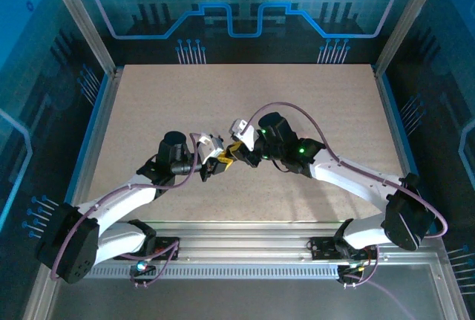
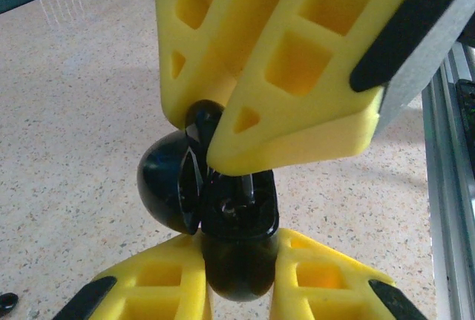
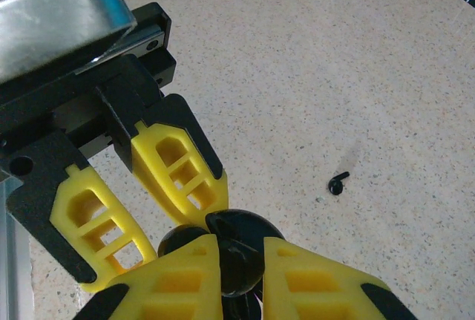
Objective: Insert the wireless bluetooth earbuds into the charging case
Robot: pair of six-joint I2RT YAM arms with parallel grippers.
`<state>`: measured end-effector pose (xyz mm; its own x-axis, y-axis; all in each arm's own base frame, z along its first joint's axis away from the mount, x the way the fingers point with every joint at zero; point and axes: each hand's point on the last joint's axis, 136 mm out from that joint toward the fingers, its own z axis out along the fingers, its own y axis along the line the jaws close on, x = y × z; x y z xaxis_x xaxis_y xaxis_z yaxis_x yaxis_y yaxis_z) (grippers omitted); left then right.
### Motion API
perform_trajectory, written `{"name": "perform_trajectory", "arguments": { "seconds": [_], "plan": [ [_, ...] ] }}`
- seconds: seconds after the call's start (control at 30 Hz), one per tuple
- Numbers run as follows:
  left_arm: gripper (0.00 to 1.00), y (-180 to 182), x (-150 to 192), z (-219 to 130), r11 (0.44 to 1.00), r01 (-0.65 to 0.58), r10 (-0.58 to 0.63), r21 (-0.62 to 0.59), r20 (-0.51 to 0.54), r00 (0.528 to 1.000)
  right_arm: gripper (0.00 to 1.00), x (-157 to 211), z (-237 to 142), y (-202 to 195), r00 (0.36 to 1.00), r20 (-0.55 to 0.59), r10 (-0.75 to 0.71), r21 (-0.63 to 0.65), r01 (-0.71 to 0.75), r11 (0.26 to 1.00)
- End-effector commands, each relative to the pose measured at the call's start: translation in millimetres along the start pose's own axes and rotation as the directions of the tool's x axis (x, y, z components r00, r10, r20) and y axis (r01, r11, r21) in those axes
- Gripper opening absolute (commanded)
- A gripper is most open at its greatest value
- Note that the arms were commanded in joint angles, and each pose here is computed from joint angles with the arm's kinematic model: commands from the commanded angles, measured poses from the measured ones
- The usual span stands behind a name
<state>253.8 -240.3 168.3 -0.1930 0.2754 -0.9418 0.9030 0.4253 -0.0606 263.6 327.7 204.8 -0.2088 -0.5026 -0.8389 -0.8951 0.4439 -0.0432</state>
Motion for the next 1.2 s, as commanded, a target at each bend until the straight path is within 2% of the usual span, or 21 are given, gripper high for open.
{"name": "perform_trajectory", "arguments": {
  "seconds": [0.0,0.6,0.83,1.17],
  "plan": [
    [0.05,-9.7,-15.5,-4.4,0.997,-0.07,0.068,0.029,0.053,0.996,0.16,3.5,-1.1,-1.0,0.999,-0.037,-0.021,0.014,0.021,1.0],
    [0.05,-8.9,-15.4,-5.6,0.997,-0.075,0.074,0.018,0.049,0.996,0.15,11.7,-4.4,-3.5,0.996,-0.08,-0.05,0.039,0.053,0.998],
    [0.05,-9.5,-18.9,-6.3,0.997,-0.08,0.078,0.022,0.06,0.995,0.15,13.0,0.1,5.9,0.995,-0.088,-0.049,-0.002,0.049,0.999],
    [0.05,-9.9,-19.2,-6.7,0.997,-0.079,0.078,0.019,0.059,0.995,0.28,1.0,-3.7,8.4,0.999,-0.052,0.007,-0.037,-0.009,0.999]
  ]
}}
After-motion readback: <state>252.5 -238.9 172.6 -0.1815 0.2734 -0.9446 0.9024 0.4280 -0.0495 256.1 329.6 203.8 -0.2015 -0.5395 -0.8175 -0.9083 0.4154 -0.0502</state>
